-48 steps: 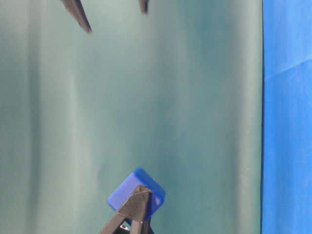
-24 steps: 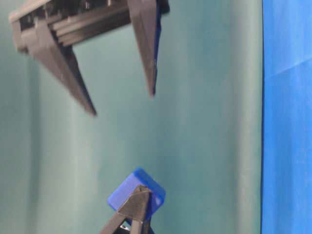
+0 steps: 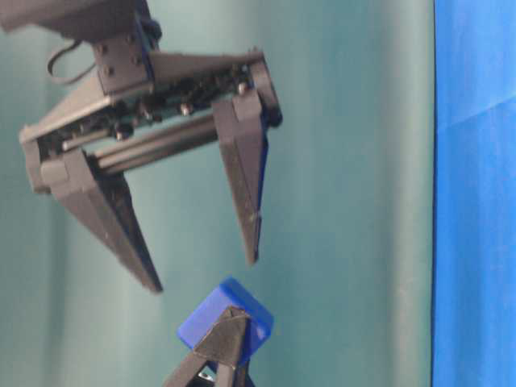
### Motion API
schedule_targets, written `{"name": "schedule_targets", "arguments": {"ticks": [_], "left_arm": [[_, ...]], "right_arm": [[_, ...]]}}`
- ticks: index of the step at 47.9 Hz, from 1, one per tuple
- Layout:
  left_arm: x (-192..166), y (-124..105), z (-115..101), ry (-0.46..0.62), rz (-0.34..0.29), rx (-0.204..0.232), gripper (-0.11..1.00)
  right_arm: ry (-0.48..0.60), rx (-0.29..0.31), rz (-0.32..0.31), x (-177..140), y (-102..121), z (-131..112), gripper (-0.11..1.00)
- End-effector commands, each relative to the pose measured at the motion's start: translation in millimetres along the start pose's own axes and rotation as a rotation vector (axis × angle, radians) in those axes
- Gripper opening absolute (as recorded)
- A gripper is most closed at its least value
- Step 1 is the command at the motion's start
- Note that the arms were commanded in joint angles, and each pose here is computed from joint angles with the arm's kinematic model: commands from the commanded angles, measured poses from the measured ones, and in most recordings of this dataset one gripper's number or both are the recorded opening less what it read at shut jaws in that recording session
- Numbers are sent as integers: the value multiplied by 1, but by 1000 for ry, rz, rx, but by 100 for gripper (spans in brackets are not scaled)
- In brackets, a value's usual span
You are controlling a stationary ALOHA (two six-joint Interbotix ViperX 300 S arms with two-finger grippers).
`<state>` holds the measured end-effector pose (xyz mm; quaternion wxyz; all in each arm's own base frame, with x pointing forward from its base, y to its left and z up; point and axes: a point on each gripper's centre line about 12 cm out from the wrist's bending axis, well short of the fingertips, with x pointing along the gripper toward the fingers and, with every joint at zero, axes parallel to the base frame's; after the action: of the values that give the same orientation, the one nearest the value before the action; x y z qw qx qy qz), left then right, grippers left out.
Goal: Handover the blue block to the right arm after grasping it with the left arm, then place it in the designated position.
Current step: 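Move the right gripper toward the cube held by the left gripper, then close the right gripper on the cube and open the left gripper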
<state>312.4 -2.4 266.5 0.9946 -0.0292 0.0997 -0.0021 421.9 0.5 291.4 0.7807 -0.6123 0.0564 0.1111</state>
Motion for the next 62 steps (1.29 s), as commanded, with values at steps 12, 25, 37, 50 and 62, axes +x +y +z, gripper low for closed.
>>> {"name": "schedule_targets", "arguments": {"ticks": [12, 25, 37, 50, 62], "left_arm": [[-3, 0, 10, -34, 0, -2, 46], [-3, 0, 10, -31, 0, -2, 46], [-3, 0, 10, -29, 1, -5, 46], [-2, 0, 10, -31, 0, -5, 46], [-3, -1, 10, -31, -1, -4, 46]], "right_arm": [[-15, -3, -54, 15, -23, 2, 97], [-15, -3, -54, 25, -24, 1, 97], [-16, 0, -55, 26, -24, 1, 97], [42, 7, -34, 34, -30, -5, 89], [105, 19, 2, 35, -29, -10, 39]]}}
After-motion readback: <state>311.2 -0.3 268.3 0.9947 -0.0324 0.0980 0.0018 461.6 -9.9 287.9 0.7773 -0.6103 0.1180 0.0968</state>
